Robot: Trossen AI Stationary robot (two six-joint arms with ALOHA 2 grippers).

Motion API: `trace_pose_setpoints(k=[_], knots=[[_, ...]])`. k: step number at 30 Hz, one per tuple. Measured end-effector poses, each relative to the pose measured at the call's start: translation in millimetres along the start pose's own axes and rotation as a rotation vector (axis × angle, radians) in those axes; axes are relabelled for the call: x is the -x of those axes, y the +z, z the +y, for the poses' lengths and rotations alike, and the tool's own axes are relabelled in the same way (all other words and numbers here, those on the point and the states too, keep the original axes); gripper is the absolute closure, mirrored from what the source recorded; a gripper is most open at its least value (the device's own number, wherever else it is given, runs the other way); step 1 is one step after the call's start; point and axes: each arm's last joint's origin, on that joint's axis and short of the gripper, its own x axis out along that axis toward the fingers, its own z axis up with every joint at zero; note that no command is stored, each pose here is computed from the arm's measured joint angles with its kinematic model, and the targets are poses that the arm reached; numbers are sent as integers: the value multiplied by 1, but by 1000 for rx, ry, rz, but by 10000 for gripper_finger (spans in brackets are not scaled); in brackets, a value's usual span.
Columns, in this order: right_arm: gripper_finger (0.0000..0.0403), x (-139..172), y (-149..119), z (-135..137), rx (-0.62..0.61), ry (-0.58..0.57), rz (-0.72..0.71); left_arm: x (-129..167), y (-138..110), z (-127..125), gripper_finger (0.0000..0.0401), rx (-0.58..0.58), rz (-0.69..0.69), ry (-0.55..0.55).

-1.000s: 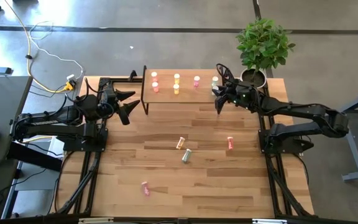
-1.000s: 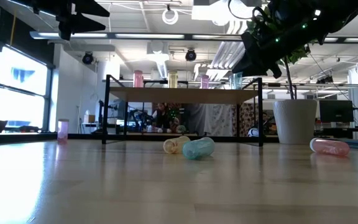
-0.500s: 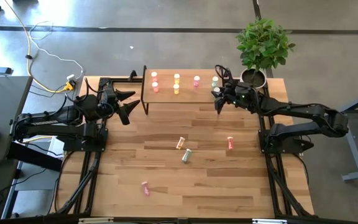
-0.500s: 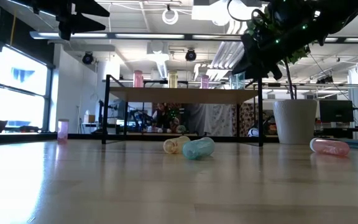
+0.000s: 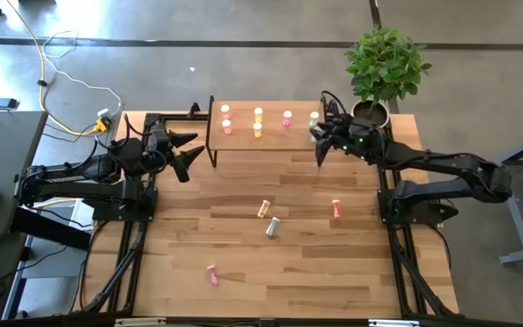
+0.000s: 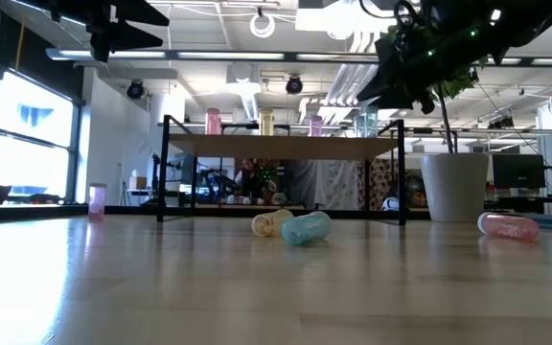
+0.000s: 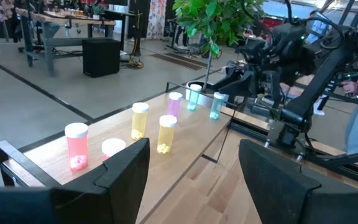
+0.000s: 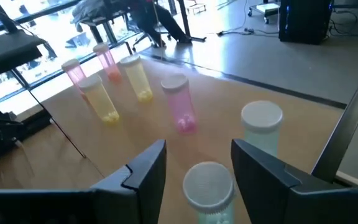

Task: Pick and place medicine bottles onto shelf by color
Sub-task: Put the top purple pill bottle on the shelf aligned with the purple pill bottle

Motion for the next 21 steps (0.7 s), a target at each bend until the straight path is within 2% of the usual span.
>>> trace_pose_setpoints(k=[10, 16, 21], knots=[[230, 15, 25, 5, -9, 32, -87, 0, 0, 0, 162, -31, 0, 0], [230, 31, 54, 26, 26, 65, 39, 0, 0, 0, 162, -66, 6, -18], [231, 48, 67, 44, -14, 113, 131, 0, -7, 0, 162, -75, 76, -40]])
